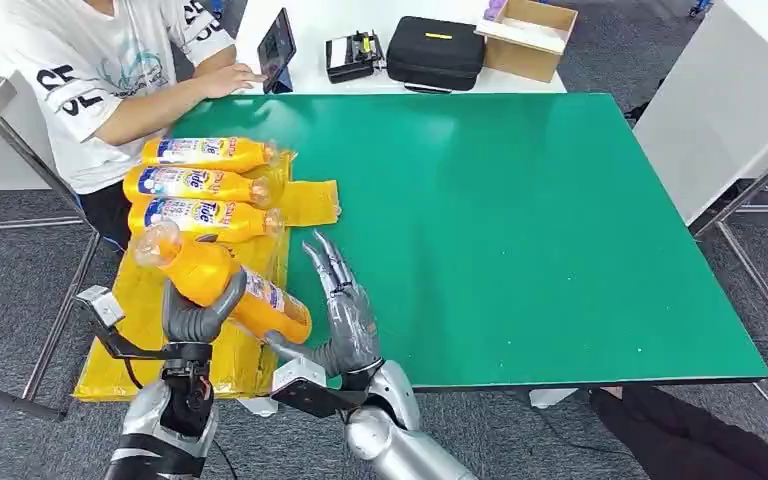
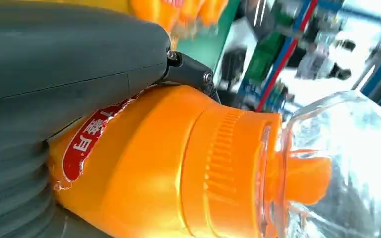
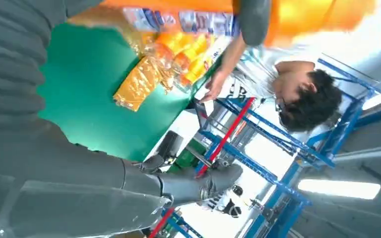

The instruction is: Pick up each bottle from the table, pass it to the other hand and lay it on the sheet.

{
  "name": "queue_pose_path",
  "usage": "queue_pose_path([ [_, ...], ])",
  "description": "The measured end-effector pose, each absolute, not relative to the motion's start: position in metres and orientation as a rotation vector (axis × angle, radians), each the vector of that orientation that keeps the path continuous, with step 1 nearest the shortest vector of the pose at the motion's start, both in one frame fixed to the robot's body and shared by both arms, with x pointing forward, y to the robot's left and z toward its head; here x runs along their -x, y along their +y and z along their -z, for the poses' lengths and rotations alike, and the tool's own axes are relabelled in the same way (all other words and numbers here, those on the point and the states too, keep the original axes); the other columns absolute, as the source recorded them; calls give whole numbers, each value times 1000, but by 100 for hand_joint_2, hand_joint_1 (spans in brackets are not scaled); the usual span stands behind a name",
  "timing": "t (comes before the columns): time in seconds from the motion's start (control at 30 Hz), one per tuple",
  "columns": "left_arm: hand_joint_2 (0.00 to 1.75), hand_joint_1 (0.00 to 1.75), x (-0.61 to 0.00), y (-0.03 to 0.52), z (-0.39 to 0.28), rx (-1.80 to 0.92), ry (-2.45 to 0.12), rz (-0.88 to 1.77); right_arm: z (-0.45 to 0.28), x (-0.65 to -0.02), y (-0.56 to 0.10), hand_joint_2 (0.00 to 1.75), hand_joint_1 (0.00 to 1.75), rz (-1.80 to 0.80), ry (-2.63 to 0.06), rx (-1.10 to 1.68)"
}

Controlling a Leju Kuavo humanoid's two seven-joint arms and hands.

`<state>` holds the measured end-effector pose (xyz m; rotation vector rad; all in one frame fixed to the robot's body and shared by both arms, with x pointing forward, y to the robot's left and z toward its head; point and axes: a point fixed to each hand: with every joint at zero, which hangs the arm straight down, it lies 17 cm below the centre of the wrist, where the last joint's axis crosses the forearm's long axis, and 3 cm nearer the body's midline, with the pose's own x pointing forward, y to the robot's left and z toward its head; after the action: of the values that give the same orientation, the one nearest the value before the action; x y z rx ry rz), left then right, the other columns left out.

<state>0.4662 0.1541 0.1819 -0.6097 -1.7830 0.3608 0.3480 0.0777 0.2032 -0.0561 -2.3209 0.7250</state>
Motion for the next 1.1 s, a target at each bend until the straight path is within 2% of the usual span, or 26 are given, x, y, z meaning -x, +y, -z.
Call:
queue_pose_path([
  [0.23,175,175,-486,202,-187,336,-1870,-423,-215,-349,73,175,0,-675,-2341,60],
  [0.47,175,175,-490,218,-194,176,-1930,-396,-216,-350,72,175,0,-659,-2339,57],
  [0.6,175,175,-488,223,-201,55,-1987,-343,-229,-350,64,175,0,-567,-2364,16],
  [0.73,175,175,-487,227,-225,-203,-2102,-165,-266,-348,39,175,0,-396,-2447,-1],
  [0.9,175,175,-491,222,-241,-349,-2151,-2,-297,-344,15,175,0,-269,-2504,16],
  [0.97,175,175,-497,205,-240,-518,-2148,285,-318,-344,-8,175,0,-160,-2535,36],
  [1.1,175,175,-511,180,-222,-726,-2090,688,-351,-341,-54,175,0,31,-2579,89],
])
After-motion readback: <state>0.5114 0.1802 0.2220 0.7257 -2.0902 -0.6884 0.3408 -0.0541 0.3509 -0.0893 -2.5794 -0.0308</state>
